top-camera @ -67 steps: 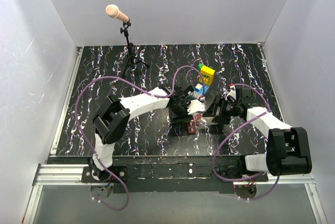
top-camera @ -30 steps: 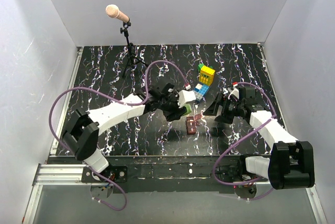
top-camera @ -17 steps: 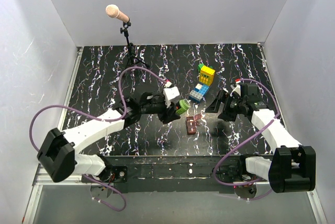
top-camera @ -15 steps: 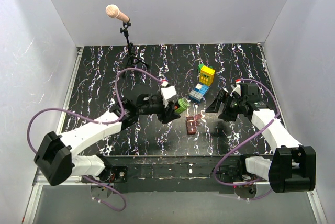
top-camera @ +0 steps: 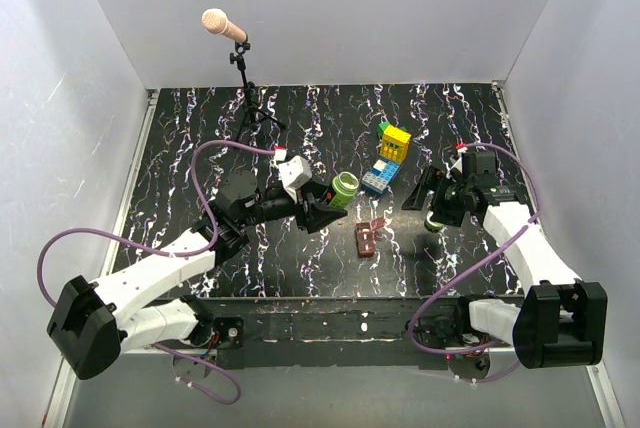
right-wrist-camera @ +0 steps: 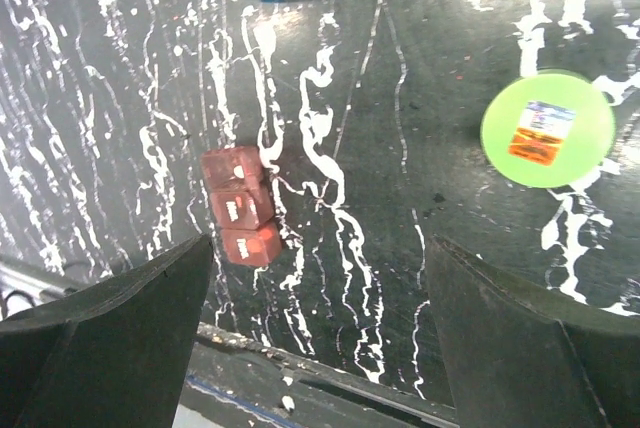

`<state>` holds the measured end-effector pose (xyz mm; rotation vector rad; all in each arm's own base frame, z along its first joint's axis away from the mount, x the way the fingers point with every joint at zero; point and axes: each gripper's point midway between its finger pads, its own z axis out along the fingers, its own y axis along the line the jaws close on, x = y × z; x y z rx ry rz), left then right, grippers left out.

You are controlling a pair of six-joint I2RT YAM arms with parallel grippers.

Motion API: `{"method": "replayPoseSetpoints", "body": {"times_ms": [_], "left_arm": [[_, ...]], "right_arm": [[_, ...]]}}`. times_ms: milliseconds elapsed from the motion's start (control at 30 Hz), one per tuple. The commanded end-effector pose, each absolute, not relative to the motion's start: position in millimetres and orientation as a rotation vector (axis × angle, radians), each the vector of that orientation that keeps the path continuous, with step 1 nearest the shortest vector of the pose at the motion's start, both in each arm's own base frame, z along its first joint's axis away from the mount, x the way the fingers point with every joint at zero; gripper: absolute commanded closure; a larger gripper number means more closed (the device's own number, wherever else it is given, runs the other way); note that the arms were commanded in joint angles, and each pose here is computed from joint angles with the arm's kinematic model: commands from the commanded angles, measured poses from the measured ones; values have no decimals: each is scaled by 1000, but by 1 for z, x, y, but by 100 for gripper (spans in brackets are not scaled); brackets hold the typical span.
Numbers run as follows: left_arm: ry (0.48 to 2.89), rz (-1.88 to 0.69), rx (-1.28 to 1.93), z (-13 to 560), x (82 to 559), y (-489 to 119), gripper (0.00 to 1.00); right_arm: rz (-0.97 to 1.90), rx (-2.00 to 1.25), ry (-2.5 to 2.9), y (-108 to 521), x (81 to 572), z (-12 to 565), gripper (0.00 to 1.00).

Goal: Sort the pills into containers

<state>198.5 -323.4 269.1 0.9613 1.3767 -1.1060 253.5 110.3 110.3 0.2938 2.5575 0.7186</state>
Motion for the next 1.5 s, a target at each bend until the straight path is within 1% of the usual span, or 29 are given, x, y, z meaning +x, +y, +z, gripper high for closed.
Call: {"method": "replayPoseSetpoints", "body": {"times_ms": [0, 200, 467, 700, 767, 800, 833, 1300, 1367, 1400, 1467], "left_arm": [[1268, -1141, 939, 298, 191, -320, 100], [1284, -1144, 963, 294, 188, -320, 100], [1289, -1150, 998, 291, 181, -317, 100], [1295, -1130, 1021, 287, 178, -313, 100], [1296, -1127, 1019, 286, 177, -312, 100], [1299, -1123, 1021, 284, 178, -312, 100], [1304, -1120, 1025, 283, 178, -312, 100], [1325, -1108, 1040, 280, 176, -309, 100], [1328, -1107, 1042, 279, 176, -309, 100], [1331, -1106, 1041, 279, 176, -309, 100], [1330, -1105, 1042, 280, 176, -308, 100]], "right_arm": [[525, 324, 2549, 86, 264, 118, 7], [180, 474, 2622, 45, 265, 97, 8], [-35, 562, 2766, 25, 269, 69, 11], [-51, 557, 2804, 27, 280, 63, 12], [-36, 553, 2828, 29, 281, 58, 16], [-4, 532, 2835, 33, 283, 57, 23], [12, 531, 2843, 35, 284, 55, 26], [32, 535, 2898, 41, 290, 38, 27], [35, 531, 2907, 42, 290, 35, 27], [36, 527, 2911, 43, 291, 35, 31], [36, 528, 2916, 43, 291, 34, 33]]}}
